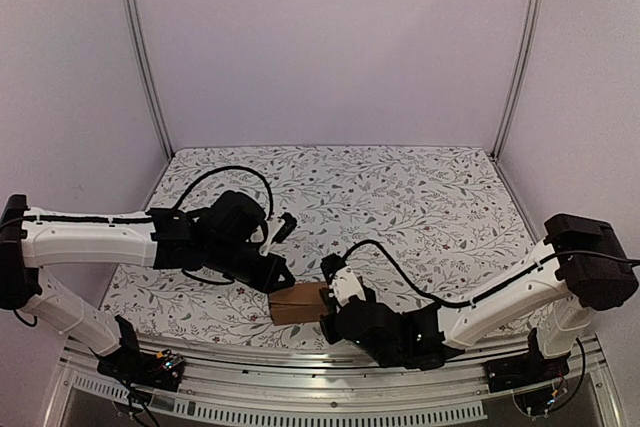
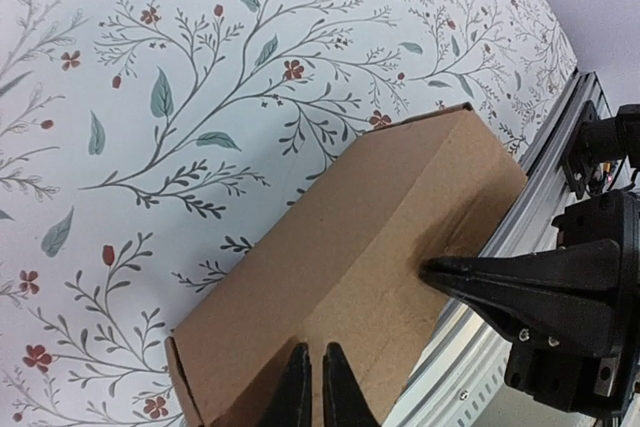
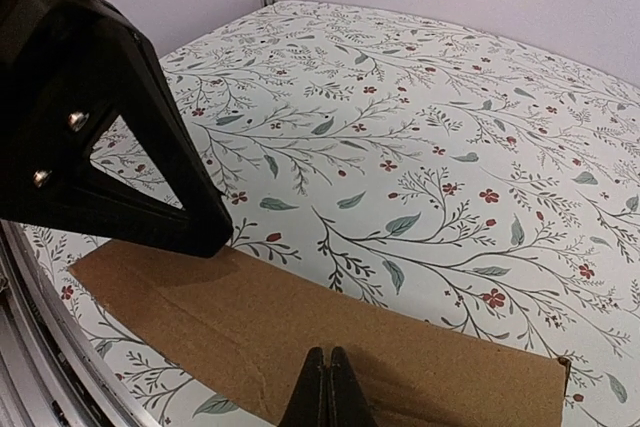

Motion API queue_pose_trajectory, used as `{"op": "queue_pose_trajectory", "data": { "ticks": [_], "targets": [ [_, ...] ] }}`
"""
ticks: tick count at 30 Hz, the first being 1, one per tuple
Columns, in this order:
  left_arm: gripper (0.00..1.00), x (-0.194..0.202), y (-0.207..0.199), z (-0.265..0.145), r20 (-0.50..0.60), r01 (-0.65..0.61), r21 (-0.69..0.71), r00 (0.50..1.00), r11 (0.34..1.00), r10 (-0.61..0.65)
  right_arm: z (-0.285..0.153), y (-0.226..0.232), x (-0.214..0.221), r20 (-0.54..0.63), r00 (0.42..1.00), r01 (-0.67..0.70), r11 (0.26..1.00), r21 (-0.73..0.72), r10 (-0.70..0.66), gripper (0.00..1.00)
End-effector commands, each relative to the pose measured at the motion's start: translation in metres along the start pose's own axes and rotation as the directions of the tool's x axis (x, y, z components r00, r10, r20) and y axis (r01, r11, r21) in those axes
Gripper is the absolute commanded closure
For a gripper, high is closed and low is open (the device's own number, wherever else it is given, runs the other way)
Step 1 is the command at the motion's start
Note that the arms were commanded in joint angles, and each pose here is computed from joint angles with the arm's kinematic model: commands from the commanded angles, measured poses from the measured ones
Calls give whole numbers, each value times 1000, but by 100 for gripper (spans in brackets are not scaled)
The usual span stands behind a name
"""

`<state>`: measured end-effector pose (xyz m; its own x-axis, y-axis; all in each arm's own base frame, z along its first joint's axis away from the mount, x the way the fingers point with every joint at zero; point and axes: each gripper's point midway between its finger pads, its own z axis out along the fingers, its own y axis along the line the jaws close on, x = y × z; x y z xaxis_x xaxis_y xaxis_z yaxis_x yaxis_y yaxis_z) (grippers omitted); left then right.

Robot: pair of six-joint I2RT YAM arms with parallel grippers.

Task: Fold the paper box

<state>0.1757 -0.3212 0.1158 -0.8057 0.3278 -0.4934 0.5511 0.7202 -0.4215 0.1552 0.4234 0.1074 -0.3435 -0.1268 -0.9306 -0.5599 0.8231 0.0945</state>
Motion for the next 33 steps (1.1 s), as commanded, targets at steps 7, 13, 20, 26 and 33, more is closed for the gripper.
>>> {"op": "queue_pose_trajectory", "data": {
  "ticks": [7, 13, 20, 26, 33],
  "targets": [
    [92, -22, -33, -9, 47, -46, 114, 998, 992, 41, 3, -10, 39, -94, 993, 77, 996, 35, -74, 100],
    [92, -15, -37, 1, 12, -36, 146, 999, 989, 35, 4, -9, 33, -100, 993, 75, 996, 43, -70, 100],
    [93, 5, -21, 15, -43, -13, 109, 999, 994, 18, 8, -13, 27, -117, 992, 39, 999, 38, -34, 100],
    [93, 22, -8, 29, -96, 1, 71, 995, 997, 6, 13, -15, 24, -143, 990, 16, 999, 40, -10, 100],
    [95, 31, 4, 38, -124, 1, 28, 992, 1000, 3, 14, -17, 9, -149, 989, -17, 1000, 21, 20, 100]
  ]
}}
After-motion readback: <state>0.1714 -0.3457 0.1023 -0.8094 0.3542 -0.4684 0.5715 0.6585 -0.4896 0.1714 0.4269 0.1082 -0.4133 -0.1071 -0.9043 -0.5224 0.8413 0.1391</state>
